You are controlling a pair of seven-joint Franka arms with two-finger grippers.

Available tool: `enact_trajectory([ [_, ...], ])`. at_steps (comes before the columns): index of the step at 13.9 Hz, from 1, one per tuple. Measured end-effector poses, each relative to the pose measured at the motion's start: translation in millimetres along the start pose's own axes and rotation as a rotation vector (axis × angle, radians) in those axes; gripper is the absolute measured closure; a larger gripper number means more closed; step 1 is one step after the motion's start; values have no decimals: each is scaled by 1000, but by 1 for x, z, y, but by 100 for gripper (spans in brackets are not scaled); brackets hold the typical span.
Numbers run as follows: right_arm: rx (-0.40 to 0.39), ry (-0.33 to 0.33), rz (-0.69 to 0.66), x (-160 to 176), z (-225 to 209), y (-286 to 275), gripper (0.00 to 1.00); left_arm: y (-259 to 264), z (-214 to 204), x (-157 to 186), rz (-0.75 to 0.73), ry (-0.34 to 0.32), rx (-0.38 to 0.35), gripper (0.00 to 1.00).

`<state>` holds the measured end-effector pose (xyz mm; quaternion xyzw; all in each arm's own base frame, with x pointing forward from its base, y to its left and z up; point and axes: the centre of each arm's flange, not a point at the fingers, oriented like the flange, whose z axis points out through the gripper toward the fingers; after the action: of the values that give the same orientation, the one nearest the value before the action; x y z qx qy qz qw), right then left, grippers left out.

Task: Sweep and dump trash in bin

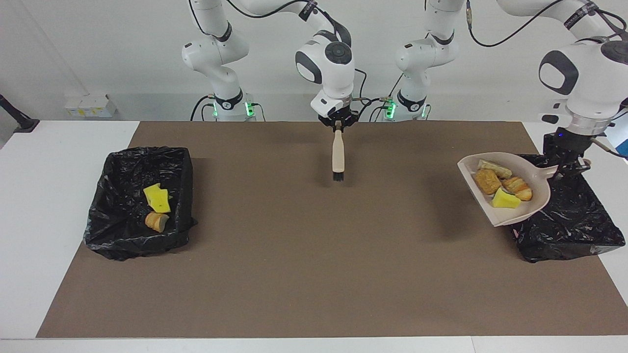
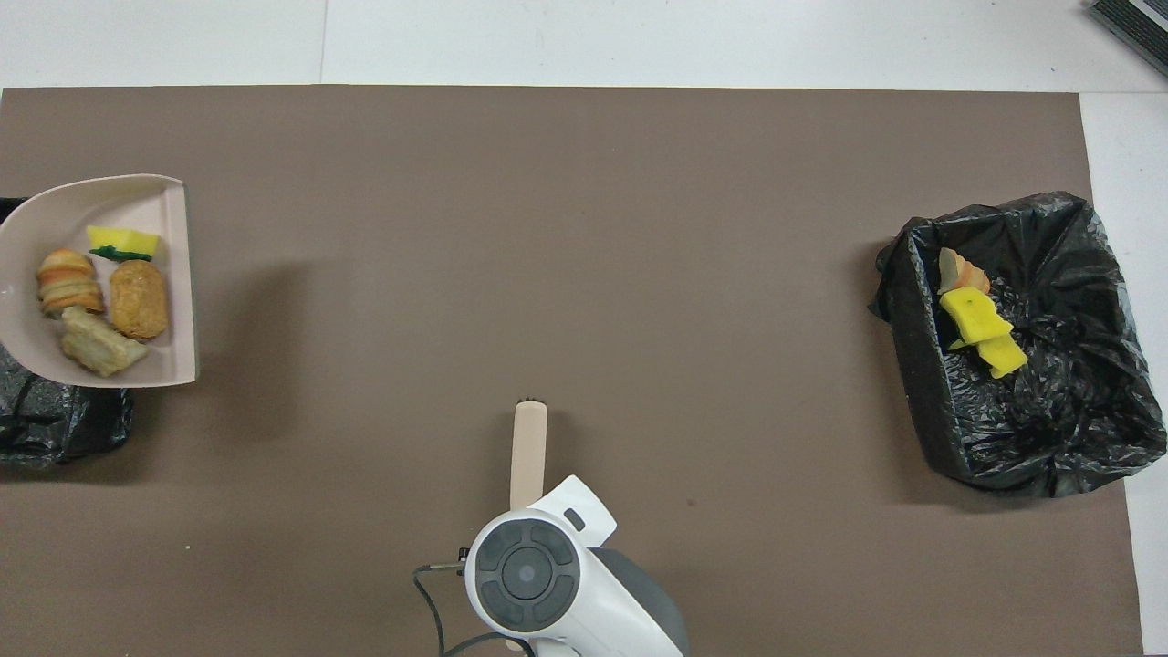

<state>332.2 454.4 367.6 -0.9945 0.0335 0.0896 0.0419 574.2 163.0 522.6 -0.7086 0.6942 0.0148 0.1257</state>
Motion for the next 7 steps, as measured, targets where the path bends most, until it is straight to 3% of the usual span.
enact_trajectory([
  [4, -4, -26, -13, -2, 37, -10, 75, 2, 20, -67, -34, -60, 18, 68],
  [7, -19, -21, -24, -2, 34, -10, 70, -1, 37, -97, 51, -232, 5, 68],
])
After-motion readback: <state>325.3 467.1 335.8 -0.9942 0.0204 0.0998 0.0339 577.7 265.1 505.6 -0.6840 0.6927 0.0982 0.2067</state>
